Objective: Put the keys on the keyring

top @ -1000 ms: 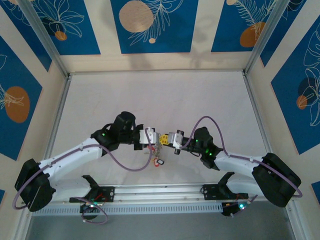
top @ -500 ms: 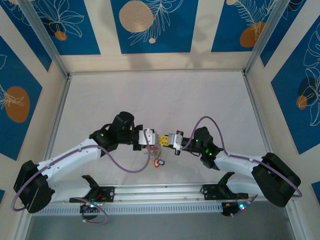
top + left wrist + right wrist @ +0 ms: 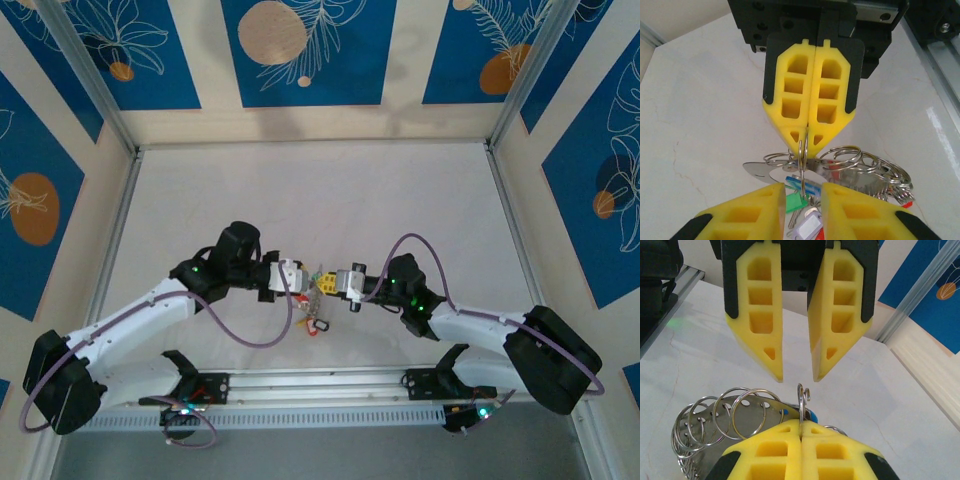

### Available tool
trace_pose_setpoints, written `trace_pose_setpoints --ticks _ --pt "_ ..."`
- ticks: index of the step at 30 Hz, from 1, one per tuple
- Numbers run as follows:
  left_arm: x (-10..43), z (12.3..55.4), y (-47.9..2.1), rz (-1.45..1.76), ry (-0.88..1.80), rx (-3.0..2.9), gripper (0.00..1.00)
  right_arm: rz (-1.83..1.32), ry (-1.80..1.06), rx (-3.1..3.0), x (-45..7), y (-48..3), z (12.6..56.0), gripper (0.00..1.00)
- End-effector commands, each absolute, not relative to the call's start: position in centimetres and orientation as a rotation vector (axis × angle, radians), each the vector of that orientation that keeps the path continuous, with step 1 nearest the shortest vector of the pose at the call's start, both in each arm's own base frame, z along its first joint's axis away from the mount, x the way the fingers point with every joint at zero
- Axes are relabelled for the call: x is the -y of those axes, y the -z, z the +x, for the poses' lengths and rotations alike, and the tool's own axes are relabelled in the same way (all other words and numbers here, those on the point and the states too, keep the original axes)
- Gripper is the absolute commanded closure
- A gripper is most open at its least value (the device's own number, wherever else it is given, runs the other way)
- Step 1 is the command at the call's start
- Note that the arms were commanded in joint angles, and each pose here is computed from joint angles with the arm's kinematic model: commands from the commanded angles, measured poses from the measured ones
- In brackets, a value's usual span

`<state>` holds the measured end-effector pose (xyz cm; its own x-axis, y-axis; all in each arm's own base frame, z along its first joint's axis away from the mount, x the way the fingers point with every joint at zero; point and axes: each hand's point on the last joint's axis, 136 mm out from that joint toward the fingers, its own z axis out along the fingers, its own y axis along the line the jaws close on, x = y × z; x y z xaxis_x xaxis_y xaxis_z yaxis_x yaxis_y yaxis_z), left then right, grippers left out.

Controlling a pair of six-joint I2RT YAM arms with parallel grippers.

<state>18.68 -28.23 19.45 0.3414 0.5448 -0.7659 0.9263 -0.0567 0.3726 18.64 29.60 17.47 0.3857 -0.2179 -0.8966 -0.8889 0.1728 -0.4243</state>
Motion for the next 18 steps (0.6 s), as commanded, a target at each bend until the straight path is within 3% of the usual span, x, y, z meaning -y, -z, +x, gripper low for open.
trace_pose_setpoints --ticks 1,18 --pt "28.9 18.0 -20.9 1.722 0.623 -1.263 0.75 -1.332 -0.633 -1.028 -29.8 -19.5 18.7 1.0" --pt "29.8 18.9 -20.1 1.695 0.658 -1.309 0.83 -1.333 -0.65 -1.012 -30.6 -19.8 18.9 1.0"
